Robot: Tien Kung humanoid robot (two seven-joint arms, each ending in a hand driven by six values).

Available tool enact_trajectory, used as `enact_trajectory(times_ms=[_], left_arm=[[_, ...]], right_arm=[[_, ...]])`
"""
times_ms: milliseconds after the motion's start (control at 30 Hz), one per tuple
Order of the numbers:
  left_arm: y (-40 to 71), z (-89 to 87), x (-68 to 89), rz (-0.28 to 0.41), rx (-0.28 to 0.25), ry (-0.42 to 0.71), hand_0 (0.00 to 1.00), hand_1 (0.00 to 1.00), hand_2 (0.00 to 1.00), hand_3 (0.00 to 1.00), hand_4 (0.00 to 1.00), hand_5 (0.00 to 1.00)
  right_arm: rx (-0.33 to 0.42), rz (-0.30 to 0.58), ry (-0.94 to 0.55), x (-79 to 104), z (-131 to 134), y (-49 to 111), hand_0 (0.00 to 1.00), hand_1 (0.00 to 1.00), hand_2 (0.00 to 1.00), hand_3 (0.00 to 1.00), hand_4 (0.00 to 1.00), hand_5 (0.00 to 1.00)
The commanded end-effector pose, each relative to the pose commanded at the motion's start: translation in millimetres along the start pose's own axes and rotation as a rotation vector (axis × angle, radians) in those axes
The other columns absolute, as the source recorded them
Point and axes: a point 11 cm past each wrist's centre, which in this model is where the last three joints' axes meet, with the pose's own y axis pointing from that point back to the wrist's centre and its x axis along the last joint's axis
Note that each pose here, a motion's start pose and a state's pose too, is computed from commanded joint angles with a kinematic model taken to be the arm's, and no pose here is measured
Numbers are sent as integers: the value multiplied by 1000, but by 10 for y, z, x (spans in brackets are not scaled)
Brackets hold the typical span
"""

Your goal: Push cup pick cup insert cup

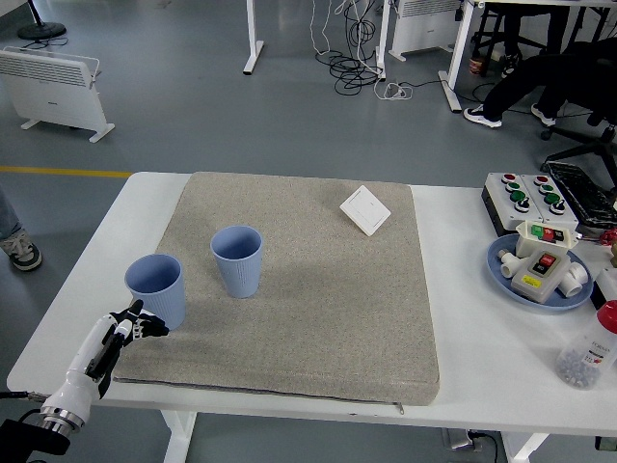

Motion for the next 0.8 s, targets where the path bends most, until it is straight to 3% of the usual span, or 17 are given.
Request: enact_trajectory(times_ms=[33, 400, 800], left_arm=[[-10, -4, -4, 0, 2, -1, 649, 525, 492, 441, 575, 998], [-70, -26, -6, -5, 14, -17, 651, 525, 494, 442, 585, 998], [-176, 8, 105, -5, 18, -95, 650, 525, 494, 444, 585, 998]], right_arm=[[0, 0, 0, -2, -1, 0, 774, 684, 681, 569, 132, 471], [-1, 0, 2, 0, -3, 1, 774, 684, 681, 569, 131, 471], [0, 0, 6, -2, -14, 1, 774, 684, 681, 569, 131, 470]])
